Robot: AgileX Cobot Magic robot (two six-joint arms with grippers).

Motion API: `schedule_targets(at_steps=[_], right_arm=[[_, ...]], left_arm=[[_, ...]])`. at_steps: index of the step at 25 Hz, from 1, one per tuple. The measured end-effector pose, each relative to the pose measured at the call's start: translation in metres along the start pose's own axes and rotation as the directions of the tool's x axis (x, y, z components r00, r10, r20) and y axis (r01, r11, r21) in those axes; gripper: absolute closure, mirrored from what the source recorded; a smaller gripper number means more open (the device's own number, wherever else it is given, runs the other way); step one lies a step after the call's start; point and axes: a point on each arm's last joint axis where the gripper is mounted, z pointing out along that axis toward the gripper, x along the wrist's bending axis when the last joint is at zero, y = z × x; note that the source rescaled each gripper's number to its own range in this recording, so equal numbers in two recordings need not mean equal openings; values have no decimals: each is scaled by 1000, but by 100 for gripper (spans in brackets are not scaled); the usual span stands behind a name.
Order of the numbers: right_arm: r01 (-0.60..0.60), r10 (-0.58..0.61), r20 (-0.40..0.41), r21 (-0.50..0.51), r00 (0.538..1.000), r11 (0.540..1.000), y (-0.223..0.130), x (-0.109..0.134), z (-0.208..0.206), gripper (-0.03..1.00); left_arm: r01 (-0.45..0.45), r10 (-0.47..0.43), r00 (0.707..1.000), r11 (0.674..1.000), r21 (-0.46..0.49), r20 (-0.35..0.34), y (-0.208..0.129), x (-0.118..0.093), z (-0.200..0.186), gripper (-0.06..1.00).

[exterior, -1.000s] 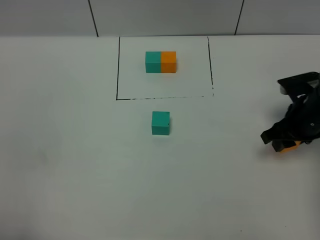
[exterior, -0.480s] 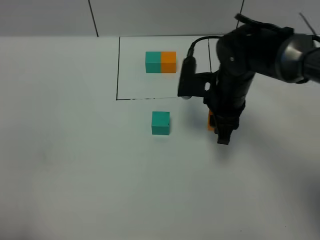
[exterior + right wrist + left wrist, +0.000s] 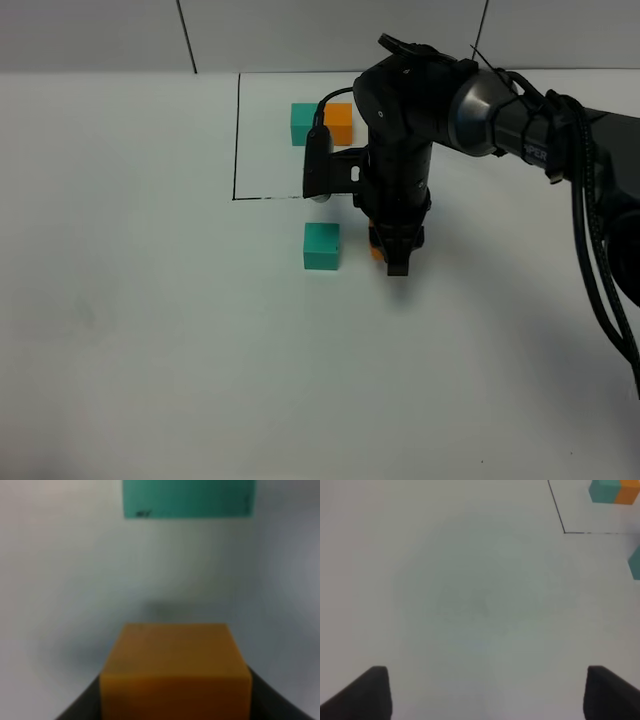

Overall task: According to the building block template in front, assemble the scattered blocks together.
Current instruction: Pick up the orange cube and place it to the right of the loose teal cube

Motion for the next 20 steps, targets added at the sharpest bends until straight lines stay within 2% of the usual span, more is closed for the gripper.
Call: schedule_targets(at_steps=[11,20], right_arm=[[-12,11,-38,-19,999,1000,8,-2,30,97],[-30,29,-11,-85,1000,996,14,-4,30,97]], left_arm=[[0,0,1000,1000,0,0,0,0,0,27],[0,0,1000,1000,0,0,0,0,0,27]])
